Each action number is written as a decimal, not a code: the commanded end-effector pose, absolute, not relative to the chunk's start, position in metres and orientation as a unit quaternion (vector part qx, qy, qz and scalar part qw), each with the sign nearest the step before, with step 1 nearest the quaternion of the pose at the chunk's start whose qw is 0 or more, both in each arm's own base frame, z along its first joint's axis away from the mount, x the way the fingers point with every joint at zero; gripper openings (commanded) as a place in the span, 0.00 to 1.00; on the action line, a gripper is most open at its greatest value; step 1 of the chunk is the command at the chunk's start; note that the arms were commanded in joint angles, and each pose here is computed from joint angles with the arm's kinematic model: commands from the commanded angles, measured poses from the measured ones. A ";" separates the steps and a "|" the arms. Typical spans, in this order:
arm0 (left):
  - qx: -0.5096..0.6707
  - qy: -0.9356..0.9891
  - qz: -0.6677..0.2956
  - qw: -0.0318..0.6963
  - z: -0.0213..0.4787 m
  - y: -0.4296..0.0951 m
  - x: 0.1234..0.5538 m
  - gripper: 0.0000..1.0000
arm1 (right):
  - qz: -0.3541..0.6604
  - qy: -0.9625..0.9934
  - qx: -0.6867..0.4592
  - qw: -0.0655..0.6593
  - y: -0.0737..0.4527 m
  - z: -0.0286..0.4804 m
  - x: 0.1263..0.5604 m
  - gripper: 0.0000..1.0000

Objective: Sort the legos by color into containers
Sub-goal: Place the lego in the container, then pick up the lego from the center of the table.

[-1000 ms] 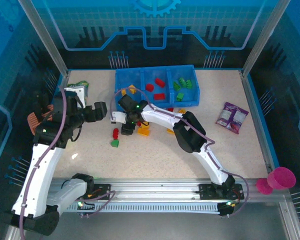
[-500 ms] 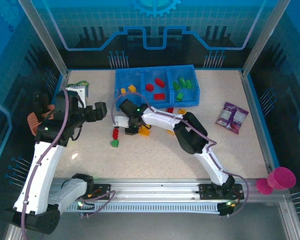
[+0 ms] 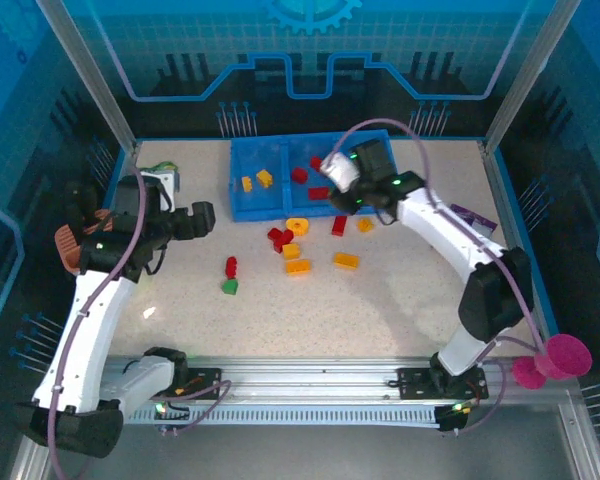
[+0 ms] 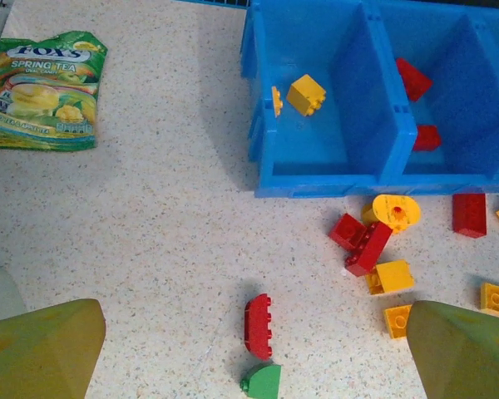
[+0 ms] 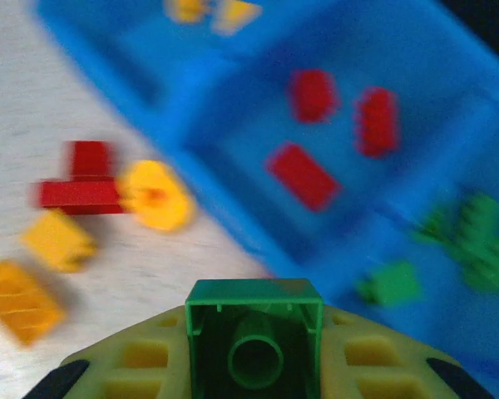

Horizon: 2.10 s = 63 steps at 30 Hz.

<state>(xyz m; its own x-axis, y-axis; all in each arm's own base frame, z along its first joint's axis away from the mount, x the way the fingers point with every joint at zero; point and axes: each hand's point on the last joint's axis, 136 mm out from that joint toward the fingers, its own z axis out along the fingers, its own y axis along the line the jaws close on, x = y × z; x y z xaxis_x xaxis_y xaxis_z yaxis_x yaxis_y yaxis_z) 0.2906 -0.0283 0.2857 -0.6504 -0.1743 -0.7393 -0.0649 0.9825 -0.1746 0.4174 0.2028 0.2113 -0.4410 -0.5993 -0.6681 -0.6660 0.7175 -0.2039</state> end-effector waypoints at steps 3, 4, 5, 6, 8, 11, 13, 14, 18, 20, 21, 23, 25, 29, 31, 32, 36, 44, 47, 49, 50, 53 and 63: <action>-0.055 0.900 -0.079 0.424 0.291 -0.032 0.301 0.94 | 0.024 0.888 -0.237 0.393 0.128 0.208 0.463 0.21; -0.055 0.901 -0.080 0.423 0.290 -0.032 0.302 0.94 | 0.020 0.890 -0.223 0.397 0.120 0.208 0.473 0.21; -0.055 0.901 -0.080 0.422 0.290 -0.032 0.302 0.94 | 0.021 0.892 -0.217 0.395 0.117 0.205 0.479 0.21; -0.055 0.902 -0.080 0.421 0.289 -0.032 0.302 0.94 | 0.022 0.894 -0.214 0.392 0.114 0.201 0.486 0.21; -0.054 0.903 -0.075 0.420 0.289 -0.031 0.303 0.94 | 0.015 0.897 -0.213 0.386 0.112 0.191 0.501 0.21; -0.052 0.904 -0.075 0.418 0.290 -0.031 0.303 0.94 | 0.005 0.903 -0.209 0.375 0.111 0.174 0.530 0.21; -0.053 0.904 -0.075 0.417 0.290 -0.031 0.304 0.94 | 0.011 0.898 -0.206 0.388 0.115 0.173 0.554 0.21; -0.053 0.904 -0.075 0.417 0.289 -0.031 0.304 0.94 | 0.016 0.895 -0.202 0.396 0.117 0.173 0.565 0.21; -0.056 0.905 -0.080 0.414 0.288 -0.032 0.305 0.94 | 0.009 0.903 -0.200 0.380 0.118 0.159 0.601 0.21; -0.058 0.906 -0.080 0.412 0.286 -0.031 0.305 0.94 | 0.008 0.906 -0.203 0.372 0.120 0.156 0.609 0.21; -0.058 0.906 -0.079 0.412 0.285 -0.031 0.305 0.94 | 0.008 0.911 -0.205 0.359 0.121 0.141 0.611 0.21; -0.059 0.906 -0.081 0.410 0.283 -0.032 0.305 0.95 | 0.006 0.913 -0.209 0.351 0.121 0.136 0.611 0.22; -0.057 0.907 -0.084 0.408 0.280 -0.033 0.307 0.95 | 0.008 0.915 -0.213 0.344 0.122 0.131 0.608 0.22; -0.052 0.910 -0.098 0.400 0.275 -0.039 0.311 0.95 | 0.001 0.918 -0.226 0.326 0.121 0.125 0.595 0.26; -0.051 0.910 -0.102 0.400 0.274 -0.040 0.313 0.95 | -0.008 0.920 -0.227 0.318 0.118 0.123 0.587 0.31; -0.050 0.909 -0.105 0.400 0.275 -0.042 0.314 0.95 | -0.010 0.920 -0.231 0.318 0.117 0.123 0.582 0.36; -0.046 0.909 -0.113 0.399 0.276 -0.045 0.316 0.94 | -0.019 0.916 -0.234 0.325 0.113 0.126 0.571 0.48; -0.046 0.904 -0.122 0.406 0.281 -0.047 0.313 0.94 | -0.012 0.895 -0.268 0.357 0.129 0.197 0.546 0.52; -0.047 0.901 -0.128 0.411 0.284 -0.048 0.311 0.94 | -0.011 0.888 -0.275 0.369 0.140 0.228 0.528 0.52; -0.047 0.900 -0.130 0.414 0.286 -0.049 0.310 0.94 | 0.002 0.886 -0.272 0.374 0.150 0.245 0.512 0.51; -0.046 0.898 -0.131 0.417 0.288 -0.049 0.309 0.94 | 0.014 0.887 -0.268 0.376 0.159 0.253 0.501 0.51; -0.047 0.895 -0.130 0.425 0.295 -0.047 0.305 0.95 | 0.068 0.884 -0.270 0.375 0.200 0.264 0.460 0.52; -0.087 0.894 -0.064 0.434 0.303 -0.016 0.290 0.97 | 0.245 0.905 -0.176 0.299 0.334 0.203 0.336 0.61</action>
